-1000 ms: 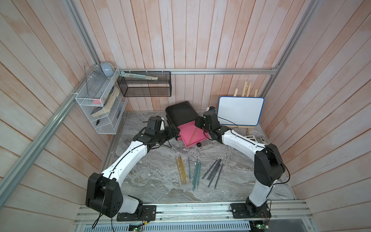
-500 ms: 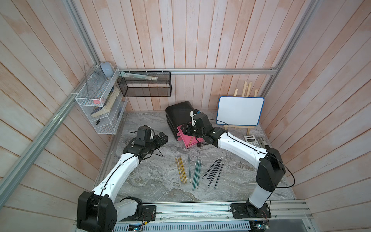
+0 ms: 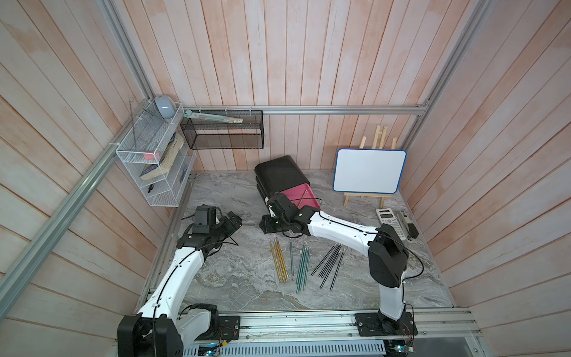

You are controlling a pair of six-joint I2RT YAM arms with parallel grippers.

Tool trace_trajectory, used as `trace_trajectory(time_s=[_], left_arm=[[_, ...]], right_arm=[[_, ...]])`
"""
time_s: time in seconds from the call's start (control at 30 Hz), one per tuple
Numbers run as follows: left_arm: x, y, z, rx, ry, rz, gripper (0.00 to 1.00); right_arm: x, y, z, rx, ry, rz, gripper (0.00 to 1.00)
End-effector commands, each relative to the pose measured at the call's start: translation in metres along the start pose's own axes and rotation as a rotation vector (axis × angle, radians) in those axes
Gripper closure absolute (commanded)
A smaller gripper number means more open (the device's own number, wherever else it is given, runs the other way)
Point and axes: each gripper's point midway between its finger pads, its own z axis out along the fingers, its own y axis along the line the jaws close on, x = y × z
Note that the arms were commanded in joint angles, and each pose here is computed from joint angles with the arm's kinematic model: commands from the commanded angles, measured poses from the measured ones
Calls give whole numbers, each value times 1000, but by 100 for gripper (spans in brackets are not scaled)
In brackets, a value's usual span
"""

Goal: Please place the pencils in the drawer according to their color
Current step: Pick up the pencil from the center of the board.

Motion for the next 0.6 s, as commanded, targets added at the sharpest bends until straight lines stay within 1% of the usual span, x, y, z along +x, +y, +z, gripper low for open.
trace_trajectory(time_s=[0.0, 0.3, 0.57], left_arm=[[3, 7, -3, -4, 11, -26, 0], [6, 13, -4, 1, 7, -42, 1], [9, 12, -2, 18, 17, -50, 0]], right_arm=[[17, -6, 12, 51, 77, -29, 59], [49, -28, 43, 147, 186, -70, 62], [62, -47, 61, 209, 223, -83, 64]])
